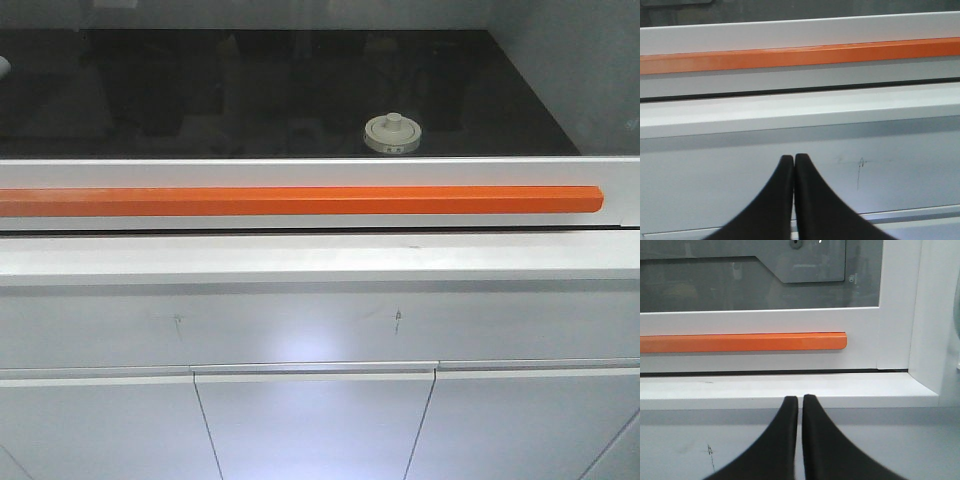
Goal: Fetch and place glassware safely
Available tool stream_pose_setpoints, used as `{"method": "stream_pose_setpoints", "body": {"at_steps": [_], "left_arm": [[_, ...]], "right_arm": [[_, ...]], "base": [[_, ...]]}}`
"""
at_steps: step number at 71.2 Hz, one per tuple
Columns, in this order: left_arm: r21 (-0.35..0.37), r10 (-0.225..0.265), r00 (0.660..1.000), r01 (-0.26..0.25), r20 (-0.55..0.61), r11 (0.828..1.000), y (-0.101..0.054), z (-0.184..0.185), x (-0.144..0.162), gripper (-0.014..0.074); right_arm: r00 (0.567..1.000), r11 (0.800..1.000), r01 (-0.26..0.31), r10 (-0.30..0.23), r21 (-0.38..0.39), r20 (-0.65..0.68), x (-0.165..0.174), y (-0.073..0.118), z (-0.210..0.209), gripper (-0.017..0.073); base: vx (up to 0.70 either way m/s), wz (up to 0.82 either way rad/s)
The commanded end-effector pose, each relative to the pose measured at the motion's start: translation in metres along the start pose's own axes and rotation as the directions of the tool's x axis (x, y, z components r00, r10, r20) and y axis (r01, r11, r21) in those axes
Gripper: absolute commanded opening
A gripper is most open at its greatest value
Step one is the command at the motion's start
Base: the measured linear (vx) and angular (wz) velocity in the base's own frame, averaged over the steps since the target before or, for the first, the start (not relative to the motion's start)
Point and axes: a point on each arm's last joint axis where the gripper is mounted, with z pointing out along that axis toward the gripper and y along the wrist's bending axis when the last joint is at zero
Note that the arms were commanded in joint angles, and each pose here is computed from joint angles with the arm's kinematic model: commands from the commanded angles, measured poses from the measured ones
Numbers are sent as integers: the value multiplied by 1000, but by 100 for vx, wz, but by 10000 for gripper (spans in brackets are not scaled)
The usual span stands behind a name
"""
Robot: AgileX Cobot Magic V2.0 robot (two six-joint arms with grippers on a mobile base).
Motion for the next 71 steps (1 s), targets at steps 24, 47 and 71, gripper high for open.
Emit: {"method": "stream_pose_setpoints", "body": {"at_steps": [24,47,71], "left_arm": [[8,-10,998,9,57,1000,0,1,2,-7],[8,-10,998,9,57,1000,0,1,2,-7],[8,-10,998,9,57,1000,0,1,2,-7]], "right_arm": [[998,1000,5,-5,0,69,-1,0,-1,-1],[998,1000,5,-5,0,69,-1,0,-1,-1],[998,1000,5,-5,0,69,-1,0,-1,-1]], "base": [[0,0],[0,0],[0,0]]}}
